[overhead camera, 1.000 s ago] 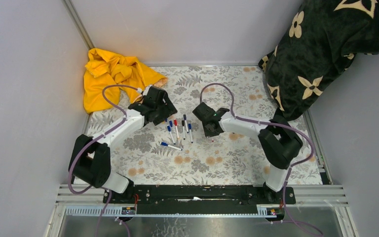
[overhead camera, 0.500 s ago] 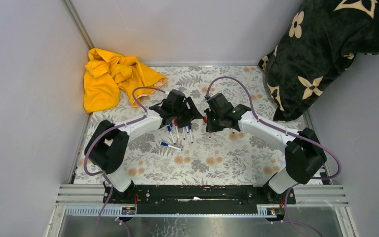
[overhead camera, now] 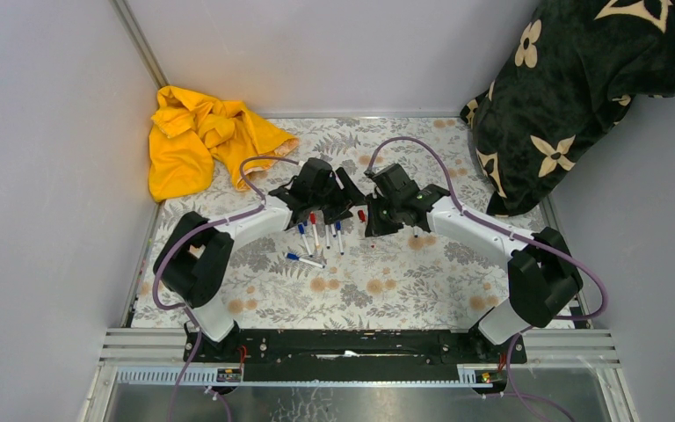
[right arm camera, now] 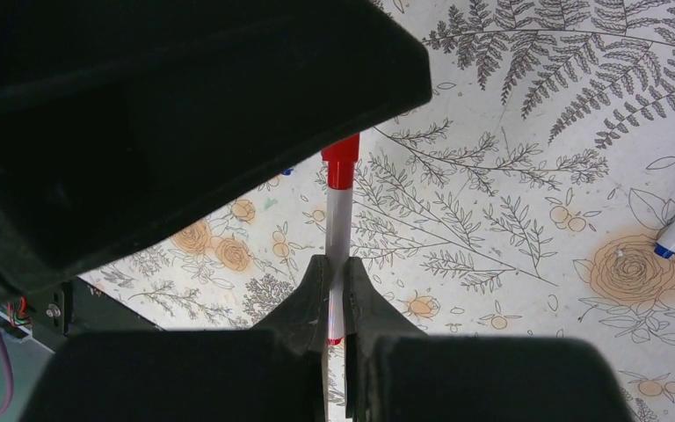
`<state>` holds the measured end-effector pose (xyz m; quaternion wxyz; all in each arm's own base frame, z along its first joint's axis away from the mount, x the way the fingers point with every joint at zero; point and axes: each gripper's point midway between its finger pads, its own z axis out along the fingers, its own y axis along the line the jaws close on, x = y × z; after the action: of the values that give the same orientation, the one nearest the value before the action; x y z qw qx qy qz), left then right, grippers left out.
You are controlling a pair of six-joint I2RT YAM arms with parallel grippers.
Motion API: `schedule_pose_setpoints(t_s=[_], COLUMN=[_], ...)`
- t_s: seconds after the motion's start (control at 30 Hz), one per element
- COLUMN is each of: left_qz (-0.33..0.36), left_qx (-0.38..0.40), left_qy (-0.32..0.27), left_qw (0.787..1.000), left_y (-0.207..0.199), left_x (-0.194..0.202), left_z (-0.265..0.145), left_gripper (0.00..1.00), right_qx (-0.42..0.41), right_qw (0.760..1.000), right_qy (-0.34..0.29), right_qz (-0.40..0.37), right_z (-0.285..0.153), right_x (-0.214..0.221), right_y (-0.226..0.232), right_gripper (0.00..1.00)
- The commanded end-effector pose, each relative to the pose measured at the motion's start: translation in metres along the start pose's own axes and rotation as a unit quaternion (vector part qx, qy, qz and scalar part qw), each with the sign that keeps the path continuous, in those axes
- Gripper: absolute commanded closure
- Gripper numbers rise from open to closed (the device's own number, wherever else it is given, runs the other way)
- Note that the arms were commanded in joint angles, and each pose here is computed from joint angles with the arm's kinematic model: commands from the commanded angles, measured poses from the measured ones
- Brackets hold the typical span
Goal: Open the pen caps
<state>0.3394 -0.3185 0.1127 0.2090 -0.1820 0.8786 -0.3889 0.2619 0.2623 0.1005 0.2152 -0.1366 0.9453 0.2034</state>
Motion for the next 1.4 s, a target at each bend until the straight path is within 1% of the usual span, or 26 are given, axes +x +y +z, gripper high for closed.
schedule_pose_setpoints(t_s=[0.0,0.1,0.3,0.53,0.6,0.87,0.93,1.03,1.17,1.23,1.37], left_qz=[-0.001,-0.005,-0.016,-0.026,-0.025,-0.025,-0.027,-0.032,-0.033,-0.035,-0.036], left_qx=[0.045,0.047,0.047,0.048,0.049,0.046,0.042,0.031,0.02,0.015,0.02], left_qy=[-0.008,-0.008,-0.007,-0.016,-0.016,-0.021,-0.021,-0.022,-0.024,-0.023,-0.022], left_qw=[0.999,0.999,0.999,0.998,0.998,0.998,0.999,0.999,0.999,0.999,0.999], left_y=[-0.029,-0.029,-0.028,-0.03,-0.03,-0.028,-0.027,-0.024,-0.025,-0.026,-0.032], left_x=[-0.004,-0.002,0.003,0.003,0.003,0.007,0.008,0.008,0.008,0.009,0.009], left_z=[0.003,0.005,0.008,0.006,0.006,0.004,0.004,0.004,0.003,0.003,0.004], left_gripper=[0.28,0.34,0.42,0.57,0.64,1.0,1.0,1.0,1.0,1.0,1.0], right_qx=[-0.032,-0.035,-0.047,-0.057,-0.058,-0.056,-0.058,-0.061,-0.066,-0.066,-0.065], right_qw=[0.999,0.999,0.998,0.998,0.997,0.997,0.997,0.996,0.996,0.996,0.996], right_qy=[-0.028,-0.032,-0.039,-0.04,-0.041,-0.048,-0.051,-0.058,-0.062,-0.061,-0.061], right_qz=[-0.01,-0.007,0.0,0.004,0.006,0.013,0.013,0.014,0.018,0.02,0.021], right_z=[-0.013,-0.015,-0.019,-0.023,-0.023,-0.026,-0.027,-0.027,-0.026,-0.024,-0.02], right_x=[-0.013,-0.015,-0.018,-0.018,-0.017,-0.019,-0.021,-0.024,-0.029,-0.031,-0.036], right_y=[0.011,0.012,0.014,0.015,0.014,0.009,0.009,0.011,0.013,0.014,0.015], right_gripper=[1.0,1.0,1.0,1.0,1.0,1.0,0.99,0.9,0.75,0.73,0.73])
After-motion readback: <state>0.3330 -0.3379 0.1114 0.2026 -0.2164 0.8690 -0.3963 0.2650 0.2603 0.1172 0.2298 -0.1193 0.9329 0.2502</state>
